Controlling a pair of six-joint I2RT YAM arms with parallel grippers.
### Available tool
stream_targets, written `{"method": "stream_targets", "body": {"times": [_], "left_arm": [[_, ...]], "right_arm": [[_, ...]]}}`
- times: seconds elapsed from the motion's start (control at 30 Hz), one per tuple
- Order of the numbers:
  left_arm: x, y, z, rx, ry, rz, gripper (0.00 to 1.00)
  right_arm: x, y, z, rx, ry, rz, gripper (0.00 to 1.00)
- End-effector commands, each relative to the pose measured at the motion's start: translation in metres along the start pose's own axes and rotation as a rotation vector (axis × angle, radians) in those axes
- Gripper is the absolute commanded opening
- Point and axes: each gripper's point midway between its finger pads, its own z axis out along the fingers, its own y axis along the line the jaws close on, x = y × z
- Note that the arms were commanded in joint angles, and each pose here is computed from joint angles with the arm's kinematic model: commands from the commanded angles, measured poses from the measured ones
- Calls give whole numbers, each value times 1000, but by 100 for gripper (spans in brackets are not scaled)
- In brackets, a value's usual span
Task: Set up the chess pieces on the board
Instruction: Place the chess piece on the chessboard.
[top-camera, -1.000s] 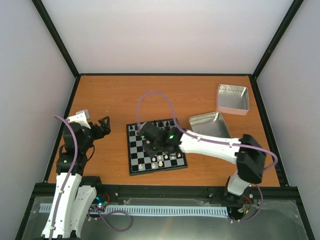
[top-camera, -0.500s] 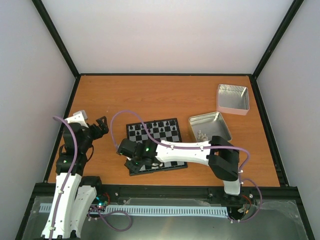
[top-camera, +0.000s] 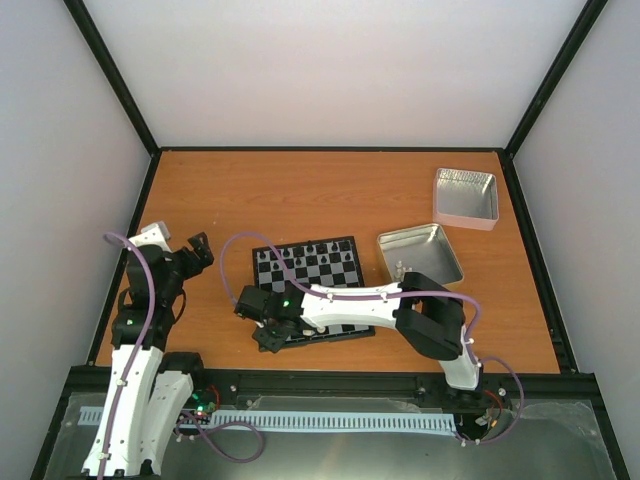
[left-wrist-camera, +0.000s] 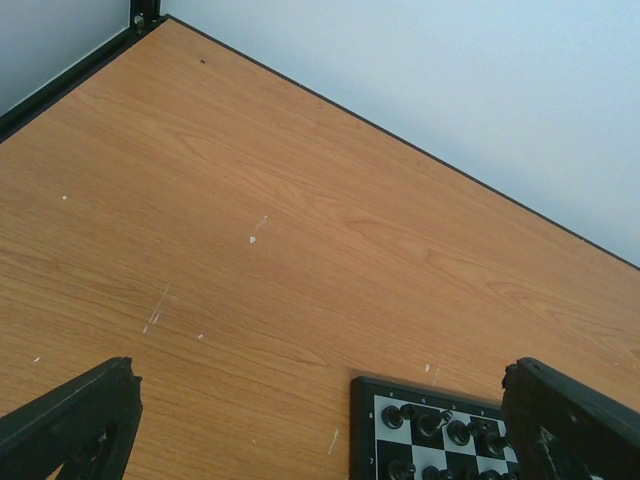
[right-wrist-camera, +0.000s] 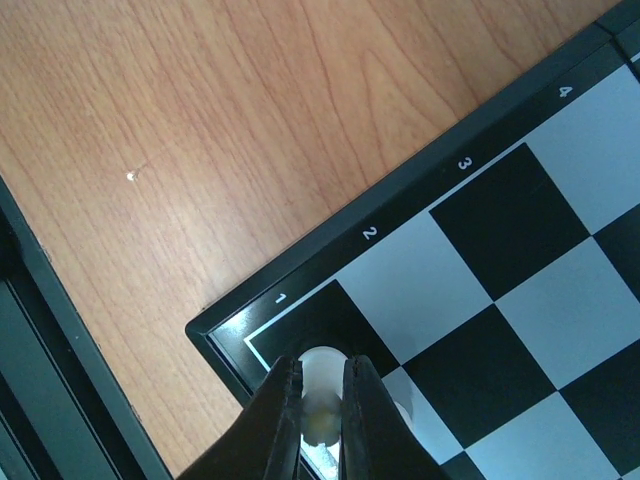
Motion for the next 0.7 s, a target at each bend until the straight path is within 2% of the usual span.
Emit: {"method": "stream_targets", "body": {"times": [0.0,0.2,0.47,0.57,0.67], "left_arm": [[-14,-5,-7,1,-33,-9,100],[-15,-4,-7,-2,-32,-11,100],[-14,-5,-7,3,-31,-9,100],[-14,-6,-7,5,-30,-9,100],[-14,-6,-8,9,-32,-9,100]], "right_arm": [[-3,4,2,6,-1,-21,9],[-10,2,0,20,-29,-19,16],[-38,3,-41,-21,-178,23,24],[-48,-12,-63,-15,-259,90,24],[-49,-55,-89,82,-348,225,25]]}}
